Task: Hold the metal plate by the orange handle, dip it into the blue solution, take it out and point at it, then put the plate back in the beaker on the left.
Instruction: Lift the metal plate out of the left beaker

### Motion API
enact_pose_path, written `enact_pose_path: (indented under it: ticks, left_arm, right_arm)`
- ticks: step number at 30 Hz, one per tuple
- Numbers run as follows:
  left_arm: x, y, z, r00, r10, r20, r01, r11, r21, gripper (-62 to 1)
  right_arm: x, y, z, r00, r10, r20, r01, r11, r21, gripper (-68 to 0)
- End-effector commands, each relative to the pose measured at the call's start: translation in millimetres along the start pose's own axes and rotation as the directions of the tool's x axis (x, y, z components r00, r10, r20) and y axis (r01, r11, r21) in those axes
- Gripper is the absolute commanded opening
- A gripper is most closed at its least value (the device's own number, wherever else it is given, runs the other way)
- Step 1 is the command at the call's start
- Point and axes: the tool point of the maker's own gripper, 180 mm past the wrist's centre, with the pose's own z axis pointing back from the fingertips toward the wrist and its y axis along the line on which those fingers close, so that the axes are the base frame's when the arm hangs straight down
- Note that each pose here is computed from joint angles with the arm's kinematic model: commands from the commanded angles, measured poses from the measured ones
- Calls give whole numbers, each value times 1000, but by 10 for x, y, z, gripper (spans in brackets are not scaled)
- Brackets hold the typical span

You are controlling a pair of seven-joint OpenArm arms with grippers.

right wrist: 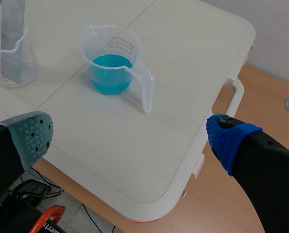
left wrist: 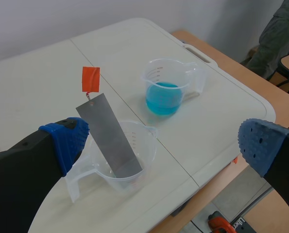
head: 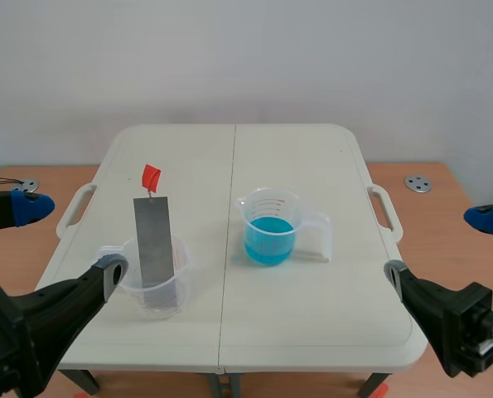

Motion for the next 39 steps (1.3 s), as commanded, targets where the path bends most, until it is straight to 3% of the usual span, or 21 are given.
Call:
enact_pose_path:
  ticks: [1,11,12,15,17,23,29,39]
  left_arm:
    - [75,-16,-11,1000,0,26,0,1000,-6,14]
    - [75,-16,-11,1000,0,26,0,1000,-6,3]
    - [75,-16,-11,1000,0,26,0,1000,-6,-69]
    - [68,-19,-11,1000,0,23,0,1000,-8,-402]
    - [66,-22,-11,1000,1,22,-1,1000,-10,-585]
    - [66,-21,-10,1000,3,22,-3,1000,-9,-593]
    - [-88,-24,135,999,23,-37,-23,1000,10,-593]
    - [-337,193,646,984,12,-180,8,994,110,-593]
  right_arm:
    - [167,-9,-21,998,13,68,-14,1000,5,-12]
    - [291,-33,-134,995,34,97,-35,999,12,-12]
    - [300,-14,-157,995,34,98,-36,999,19,-12]
    - [321,47,-244,995,50,92,-54,998,41,-12]
    - [335,94,-308,995,55,87,-60,997,57,-12]
    - [492,263,-506,991,66,118,-80,990,117,-12]
    - [655,433,-692,986,80,149,-106,978,177,-12]
    - [710,592,-1013,984,13,177,-58,965,254,-12]
